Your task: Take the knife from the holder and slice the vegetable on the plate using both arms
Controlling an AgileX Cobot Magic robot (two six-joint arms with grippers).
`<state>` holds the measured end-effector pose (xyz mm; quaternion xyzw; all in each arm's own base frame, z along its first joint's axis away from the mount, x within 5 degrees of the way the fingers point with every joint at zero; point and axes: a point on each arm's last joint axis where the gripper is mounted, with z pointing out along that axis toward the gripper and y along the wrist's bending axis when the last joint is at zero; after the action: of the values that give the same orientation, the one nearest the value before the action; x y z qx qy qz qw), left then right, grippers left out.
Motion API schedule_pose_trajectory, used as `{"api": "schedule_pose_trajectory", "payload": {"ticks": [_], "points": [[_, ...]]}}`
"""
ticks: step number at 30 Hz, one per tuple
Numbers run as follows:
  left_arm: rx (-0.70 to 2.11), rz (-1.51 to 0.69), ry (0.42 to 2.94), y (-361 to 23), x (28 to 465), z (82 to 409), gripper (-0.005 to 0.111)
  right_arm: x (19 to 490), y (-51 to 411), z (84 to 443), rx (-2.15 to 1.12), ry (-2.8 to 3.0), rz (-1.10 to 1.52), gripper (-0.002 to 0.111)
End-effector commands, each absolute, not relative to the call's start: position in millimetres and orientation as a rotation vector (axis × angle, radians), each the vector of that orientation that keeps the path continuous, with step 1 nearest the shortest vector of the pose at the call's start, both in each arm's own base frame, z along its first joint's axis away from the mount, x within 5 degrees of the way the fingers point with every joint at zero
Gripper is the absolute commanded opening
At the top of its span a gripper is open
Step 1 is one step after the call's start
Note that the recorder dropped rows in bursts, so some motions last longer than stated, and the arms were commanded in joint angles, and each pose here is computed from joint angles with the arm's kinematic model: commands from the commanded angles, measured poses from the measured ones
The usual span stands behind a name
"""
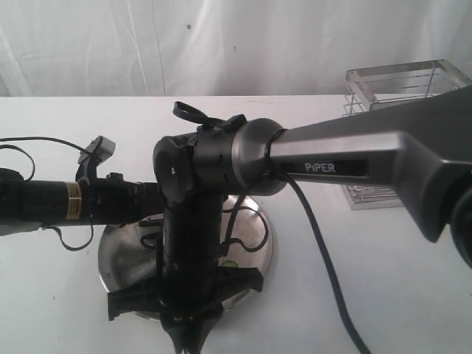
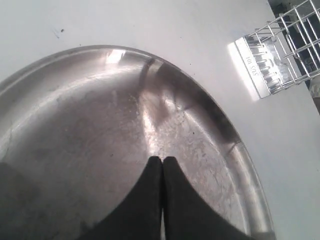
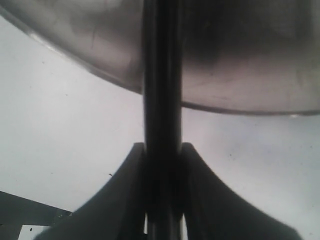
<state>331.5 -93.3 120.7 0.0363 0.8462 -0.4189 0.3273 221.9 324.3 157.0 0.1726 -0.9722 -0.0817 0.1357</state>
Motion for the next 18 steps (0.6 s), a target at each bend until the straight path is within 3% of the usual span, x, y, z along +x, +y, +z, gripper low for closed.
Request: {"api": "schedule_pose_trajectory", "payload": {"ticks": [1,18], "points": [[0.081,-1.115,2.204,-93.3,331.3,121.7,0.000,223.7,324.5,157.3,0.507,-2.830,-0.245,0.000],[0.074,-0.931,2.357,-84.2,329.6,107.5,0.000,228.0,327.3,156.8,0.479,-2.878,-0.285,0.000]]}}
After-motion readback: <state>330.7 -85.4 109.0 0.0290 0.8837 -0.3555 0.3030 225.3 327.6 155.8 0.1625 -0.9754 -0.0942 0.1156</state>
